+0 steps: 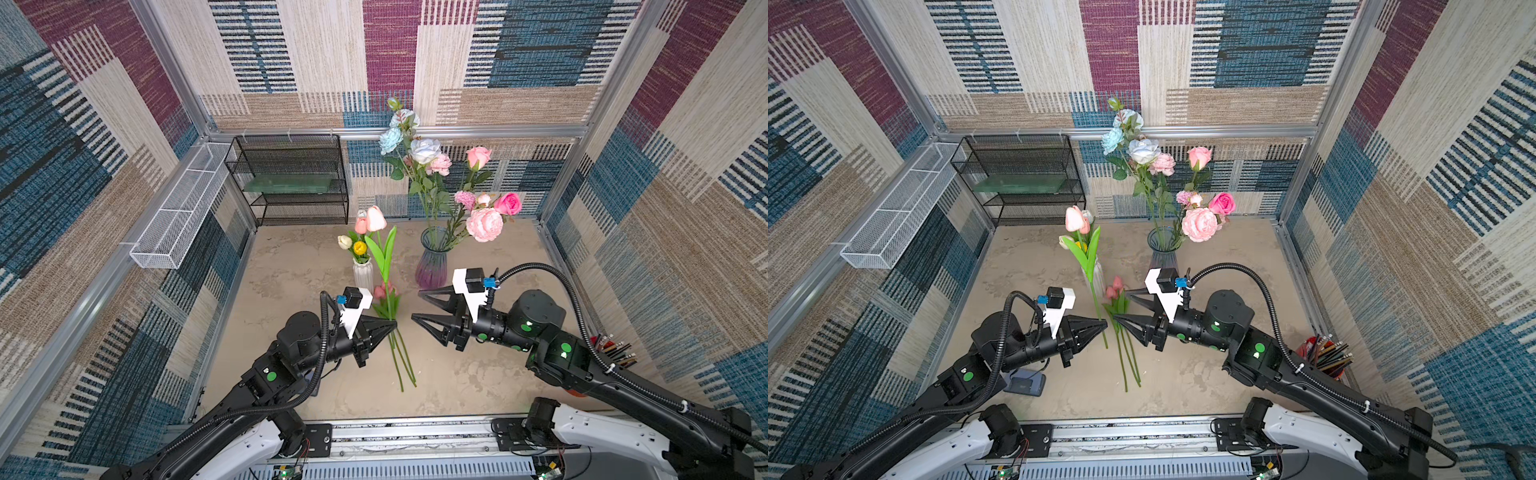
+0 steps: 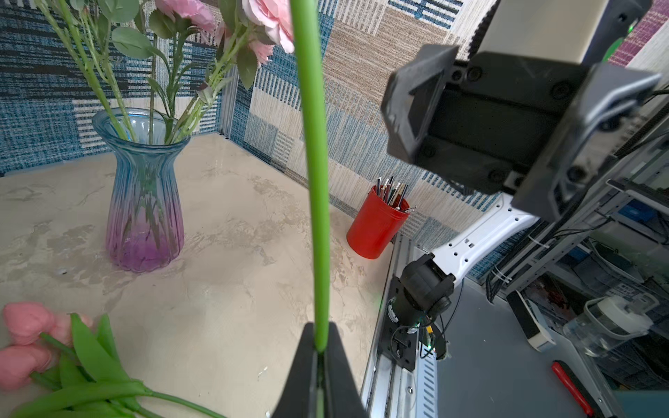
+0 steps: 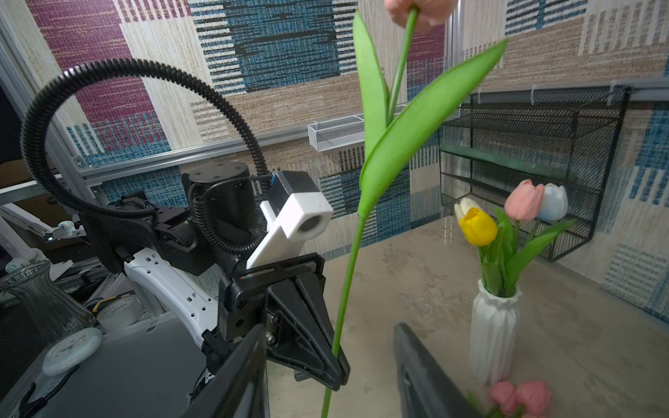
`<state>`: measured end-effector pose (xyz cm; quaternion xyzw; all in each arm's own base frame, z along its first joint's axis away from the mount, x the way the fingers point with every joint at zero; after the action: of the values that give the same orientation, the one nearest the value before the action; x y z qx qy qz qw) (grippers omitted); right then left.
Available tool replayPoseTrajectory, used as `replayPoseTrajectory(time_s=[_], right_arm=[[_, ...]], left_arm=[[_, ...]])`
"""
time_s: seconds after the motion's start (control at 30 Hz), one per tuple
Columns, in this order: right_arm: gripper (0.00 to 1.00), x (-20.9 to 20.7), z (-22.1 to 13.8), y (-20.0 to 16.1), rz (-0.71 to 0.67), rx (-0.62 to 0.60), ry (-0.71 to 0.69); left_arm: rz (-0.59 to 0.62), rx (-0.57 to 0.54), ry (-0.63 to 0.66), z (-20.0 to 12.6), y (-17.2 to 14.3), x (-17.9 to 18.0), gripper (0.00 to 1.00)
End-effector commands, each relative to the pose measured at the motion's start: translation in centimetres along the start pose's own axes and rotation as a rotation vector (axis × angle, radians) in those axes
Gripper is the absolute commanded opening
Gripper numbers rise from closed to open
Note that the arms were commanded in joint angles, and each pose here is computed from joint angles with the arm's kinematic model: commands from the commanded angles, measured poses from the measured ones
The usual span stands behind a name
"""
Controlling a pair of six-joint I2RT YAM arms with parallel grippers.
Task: Pick out pink flowers from the vase
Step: Pick up the flower from the vase.
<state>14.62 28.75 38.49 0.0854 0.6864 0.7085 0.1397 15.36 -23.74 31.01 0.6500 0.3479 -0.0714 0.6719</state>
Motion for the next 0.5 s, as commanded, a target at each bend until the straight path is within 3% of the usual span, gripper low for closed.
replayPoseTrajectory(time_s=[0.0, 0.47], right_arm=[[0.56, -0.4, 0.9, 0.8, 0.039, -0.046, -0.026], [0.54, -1.1, 4.8, -1.4, 0.097, 0.057, -0.021]], left_arm=[[-0.036, -0.046, -0.028, 0.1, 1.0, -0.5, 0.00], [-0.057, -0.019, -0.038, 0.1, 0.3, -0.5, 0.00]])
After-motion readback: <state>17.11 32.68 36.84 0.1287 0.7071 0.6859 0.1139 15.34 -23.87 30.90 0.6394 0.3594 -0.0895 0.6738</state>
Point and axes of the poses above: each gripper's point midway between its finger pads, its own z axis out along the fingers, its own x axis along the line the jaws close on, y = z × x, the point moved 2 cm from there along -z, back along the fingers, and after that the axes turned 14 degrees about -z, right-handed, at the moved point
